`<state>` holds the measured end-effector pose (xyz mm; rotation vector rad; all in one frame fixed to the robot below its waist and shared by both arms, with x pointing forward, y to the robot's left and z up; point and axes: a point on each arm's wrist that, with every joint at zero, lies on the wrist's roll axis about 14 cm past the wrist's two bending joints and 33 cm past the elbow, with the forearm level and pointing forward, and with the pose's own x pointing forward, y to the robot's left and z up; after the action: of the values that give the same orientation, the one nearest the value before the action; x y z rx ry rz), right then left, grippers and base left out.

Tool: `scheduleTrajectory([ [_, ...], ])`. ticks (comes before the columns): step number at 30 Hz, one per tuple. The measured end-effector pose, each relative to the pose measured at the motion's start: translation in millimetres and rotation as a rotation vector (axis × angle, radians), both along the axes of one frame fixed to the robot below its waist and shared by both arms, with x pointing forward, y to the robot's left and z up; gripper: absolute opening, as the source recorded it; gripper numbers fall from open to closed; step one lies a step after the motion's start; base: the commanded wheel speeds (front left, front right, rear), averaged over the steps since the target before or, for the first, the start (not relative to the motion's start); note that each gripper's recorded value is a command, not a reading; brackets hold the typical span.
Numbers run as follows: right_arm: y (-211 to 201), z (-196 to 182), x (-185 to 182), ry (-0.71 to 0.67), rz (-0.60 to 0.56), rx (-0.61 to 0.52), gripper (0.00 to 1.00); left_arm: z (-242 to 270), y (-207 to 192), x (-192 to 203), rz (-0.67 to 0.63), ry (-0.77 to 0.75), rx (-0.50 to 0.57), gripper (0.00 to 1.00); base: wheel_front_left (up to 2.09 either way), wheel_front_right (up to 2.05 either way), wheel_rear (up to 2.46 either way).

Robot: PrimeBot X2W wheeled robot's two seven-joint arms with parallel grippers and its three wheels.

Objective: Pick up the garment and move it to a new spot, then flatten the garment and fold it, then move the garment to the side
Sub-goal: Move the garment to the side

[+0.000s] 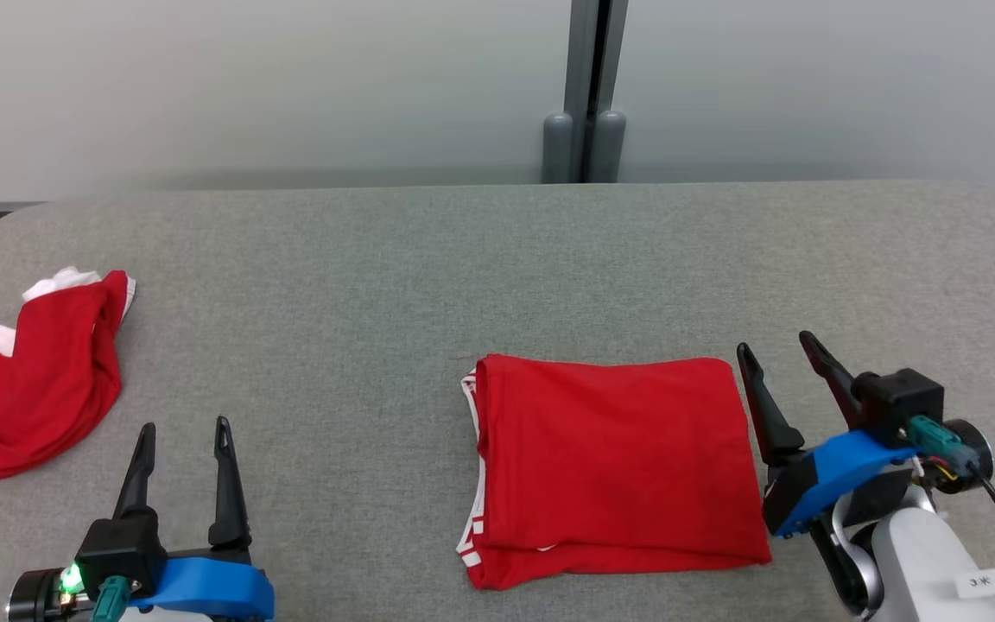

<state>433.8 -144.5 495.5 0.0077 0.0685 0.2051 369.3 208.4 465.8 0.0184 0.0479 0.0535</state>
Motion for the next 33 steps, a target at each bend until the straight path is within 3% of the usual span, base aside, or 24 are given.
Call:
scheduleTrajectory([
  [11,4.2,-83.6,-4.7,0.270,0.009,0.005,1.00,-11.8,4.2,6.6,0.021,0.034,-0.005,1.00,0.00,0.00,0.00],
  [24,27.5,-130.7,-22.4,0.429,0.060,0.065,1.00,-18.1,-3.6,21.3,0.005,0.045,-0.021,1.00,0.00,0.00,0.00],
  [25,29.9,-131.5,-23.5,0.430,0.065,0.072,0.40,-19.0,-4.5,21.6,0.002,0.048,-0.022,1.00,0.00,0.00,0.00],
  [26,33.1,-132.1,-24.7,0.431,0.070,0.085,0.00,-19.7,-5.7,22.1,0.000,0.050,-0.023,1.00,0.00,0.00,0.00],
  [33,33.3,-115.2,-6.1,0.334,0.101,0.072,0.00,-23.0,-11.4,29.1,-0.015,0.055,-0.028,1.00,0.00,0.00,0.00],
])
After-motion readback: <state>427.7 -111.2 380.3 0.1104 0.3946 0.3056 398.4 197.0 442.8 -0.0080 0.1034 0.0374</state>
